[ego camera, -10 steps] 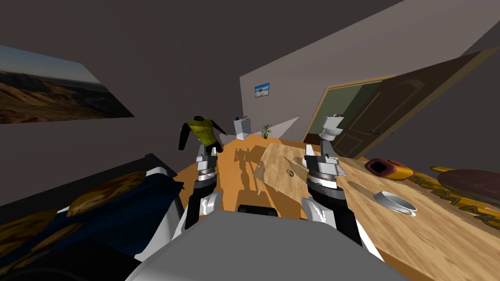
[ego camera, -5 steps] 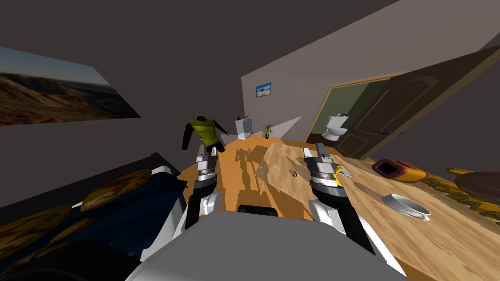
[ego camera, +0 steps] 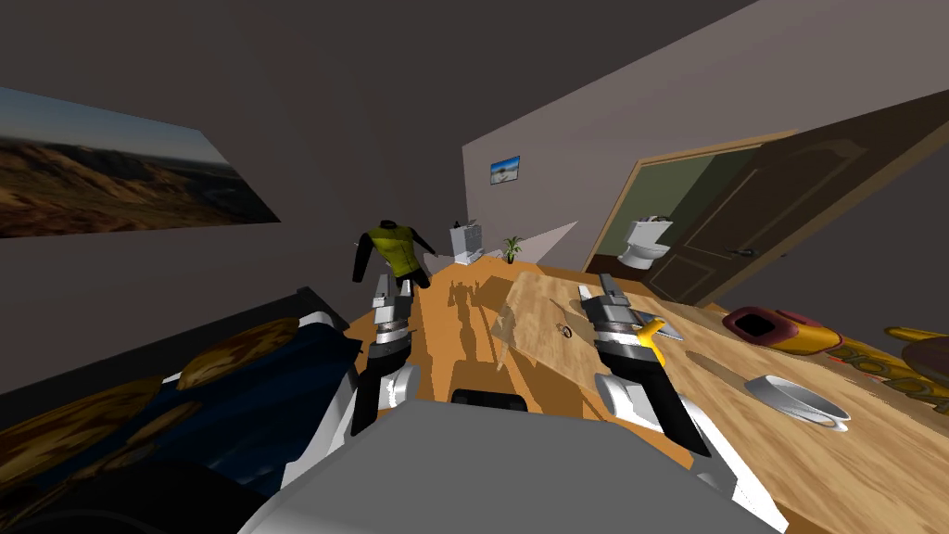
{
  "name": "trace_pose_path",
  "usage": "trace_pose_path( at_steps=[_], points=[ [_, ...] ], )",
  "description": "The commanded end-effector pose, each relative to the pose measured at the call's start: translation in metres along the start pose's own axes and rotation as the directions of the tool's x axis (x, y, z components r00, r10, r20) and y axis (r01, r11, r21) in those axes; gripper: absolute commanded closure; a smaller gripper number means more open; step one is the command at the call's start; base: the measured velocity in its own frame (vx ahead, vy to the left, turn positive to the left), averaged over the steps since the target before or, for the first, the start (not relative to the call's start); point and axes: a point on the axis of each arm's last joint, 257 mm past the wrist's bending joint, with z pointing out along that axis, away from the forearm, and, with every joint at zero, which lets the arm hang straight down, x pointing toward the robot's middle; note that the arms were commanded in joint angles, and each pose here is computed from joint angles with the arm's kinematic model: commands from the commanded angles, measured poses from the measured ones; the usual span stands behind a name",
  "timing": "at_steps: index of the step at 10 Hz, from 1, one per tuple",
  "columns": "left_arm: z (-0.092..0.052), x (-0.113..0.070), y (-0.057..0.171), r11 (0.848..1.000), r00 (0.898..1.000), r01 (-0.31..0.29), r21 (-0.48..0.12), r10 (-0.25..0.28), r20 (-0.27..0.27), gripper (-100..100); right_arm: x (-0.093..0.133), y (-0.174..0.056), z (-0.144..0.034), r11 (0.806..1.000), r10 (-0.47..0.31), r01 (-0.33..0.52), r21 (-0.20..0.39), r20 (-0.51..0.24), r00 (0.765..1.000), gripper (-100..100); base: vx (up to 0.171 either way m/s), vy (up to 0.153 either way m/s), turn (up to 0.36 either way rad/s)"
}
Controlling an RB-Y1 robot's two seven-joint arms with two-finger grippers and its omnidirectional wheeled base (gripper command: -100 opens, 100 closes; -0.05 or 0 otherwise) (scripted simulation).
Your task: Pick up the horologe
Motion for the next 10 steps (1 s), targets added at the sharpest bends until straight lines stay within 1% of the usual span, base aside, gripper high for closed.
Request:
trace_pose_path(
  at_steps=[1,2,3,4,5,6,7,8,9,10],
  points=[
    [0.0,0.0,0.0,1.0,1.0,0.0,0.0,0.0,0.0,0,-0.022,-0.023,-0.002,0.998,0.02,-0.022,0.06,0.029,0.999,-100,-0.003,0.066,0.048],
    [0.0,0.0,0.0,1.0,1.0,0.0,0.0,0.0,0.0,0,-0.022,-0.023,-0.002,0.998,0.028,-0.03,0.06,0.03,0.999,-100,-0.008,0.049,0.027],
    [0.0,0.0,0.0,1.0,1.0,0.0,0.0,0.0,0.0,0,-0.041,-0.042,-0.003,0.993,0.048,-0.055,0.109,0.064,0.997,-100,-0.018,0.064,0.071],
    [0.0,0.0,0.0,1.0,1.0,0.0,0.0,0.0,0.0,0,-0.041,-0.042,-0.003,0.992,0.052,-0.058,0.109,0.065,0.997,-100,-0.012,0.047,0.02],
    [0.0,0.0,0.0,1.0,1.0,0.0,0.0,0.0,0.0,0,-0.062,-0.061,-0.005,0.984,0.069,-0.085,0.156,0.107,0.992,-100,-0.005,0.053,0.059],
    [0.0,0.0,0.0,1.0,1.0,0.0,0.0,0.0,0.0,0,-0.062,-0.061,-0.005,0.983,0.077,-0.094,0.155,0.109,0.991,-100,-0.003,0.046,0.027],
    [0.0,0.0,0.0,1.0,1.0,0.0,0.0,0.0,0.0,0,-0.085,-0.08,-0.008,0.972,0.091,-0.122,0.199,0.159,0.983,-100,0.001,0.053,0.06],
    [0.0,0.0,0.0,1.0,1.0,0.0,0.0,0.0,0.0,0,-0.085,-0.08,-0.008,0.971,0.104,-0.136,0.197,0.161,0.981,-100,0.002,0.047,0.031],
    [0.0,0.0,0.0,1.0,1.0,0.0,0.0,0.0,0.0,0,-0.108,-0.099,-0.013,0.957,0.115,-0.167,0.237,0.217,0.969,-100,-0.003,0.058,0.058],
    [0.0,0.0,0.0,1.0,1.0,0.0,0.0,0.0,0.0,0,-0.108,-0.099,-0.013,0.955,0.132,-0.184,0.233,0.222,0.966,-100,-0.007,0.05,0.036]
  ],
)
